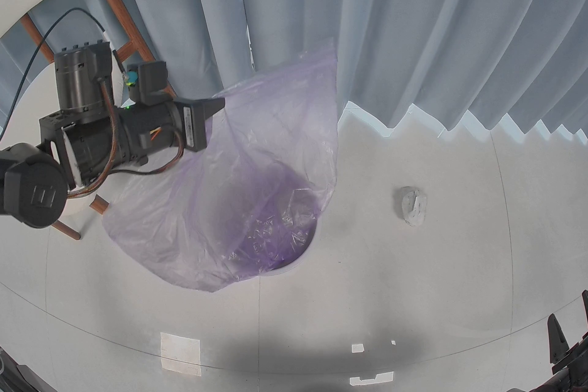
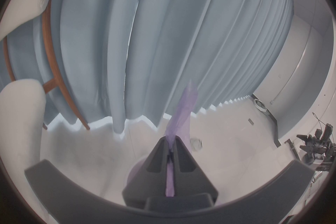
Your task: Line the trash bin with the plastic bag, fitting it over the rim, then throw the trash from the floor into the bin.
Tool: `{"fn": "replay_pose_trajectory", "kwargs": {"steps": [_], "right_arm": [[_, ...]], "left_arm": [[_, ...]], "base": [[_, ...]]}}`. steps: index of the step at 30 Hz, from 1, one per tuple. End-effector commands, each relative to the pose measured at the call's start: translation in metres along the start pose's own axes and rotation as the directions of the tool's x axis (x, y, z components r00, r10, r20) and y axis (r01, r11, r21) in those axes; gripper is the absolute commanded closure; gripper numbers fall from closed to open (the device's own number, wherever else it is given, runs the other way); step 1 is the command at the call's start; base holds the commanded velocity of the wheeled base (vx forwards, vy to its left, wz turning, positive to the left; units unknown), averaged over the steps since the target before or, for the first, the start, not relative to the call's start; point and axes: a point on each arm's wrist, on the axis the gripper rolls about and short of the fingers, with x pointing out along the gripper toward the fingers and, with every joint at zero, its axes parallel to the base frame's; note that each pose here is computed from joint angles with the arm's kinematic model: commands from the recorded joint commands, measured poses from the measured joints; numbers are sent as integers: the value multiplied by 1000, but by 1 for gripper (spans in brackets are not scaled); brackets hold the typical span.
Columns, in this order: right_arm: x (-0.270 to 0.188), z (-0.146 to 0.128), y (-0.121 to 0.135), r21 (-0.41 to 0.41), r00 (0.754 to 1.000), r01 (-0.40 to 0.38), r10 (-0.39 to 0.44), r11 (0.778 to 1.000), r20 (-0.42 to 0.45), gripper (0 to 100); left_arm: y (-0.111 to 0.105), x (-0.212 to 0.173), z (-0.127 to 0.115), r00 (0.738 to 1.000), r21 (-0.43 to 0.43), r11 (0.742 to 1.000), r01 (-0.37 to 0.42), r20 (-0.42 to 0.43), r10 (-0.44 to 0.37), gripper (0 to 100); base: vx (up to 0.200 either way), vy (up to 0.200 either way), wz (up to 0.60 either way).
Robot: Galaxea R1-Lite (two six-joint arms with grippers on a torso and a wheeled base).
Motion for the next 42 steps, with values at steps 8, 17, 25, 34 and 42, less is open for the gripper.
{"fn": "replay_pose_trajectory", "kwargs": {"steps": [8, 17, 25, 34, 42], "right_arm": [[-1, 0, 0, 1, 1000, -4, 4, 1000, 29, 0], [103, 133, 7, 348, 966, -56, 139, 936, -218, 0], [225, 123, 22, 414, 876, -157, 320, 897, -362, 0], [311, 88, 48, 460, 844, -211, 398, 862, -358, 0], [376, 73, 79, 538, 830, -226, 449, 812, -330, 0]], "left_arm": [[-18, 11, -20, 999, -14, 999, 35, -33, -35, 100], [-24, -22, -30, 997, -28, 999, 42, -69, -44, 100], [-41, -34, -31, 993, -42, 995, 88, -69, -91, 100], [-42, -33, -37, 992, -44, 995, 93, -86, -96, 100], [-46, -34, -43, 988, -44, 993, 105, -105, -109, 100]], "base": [[0, 0, 0], [0, 0, 0], [0, 0, 0], [0, 0, 0], [0, 0, 0]]}}
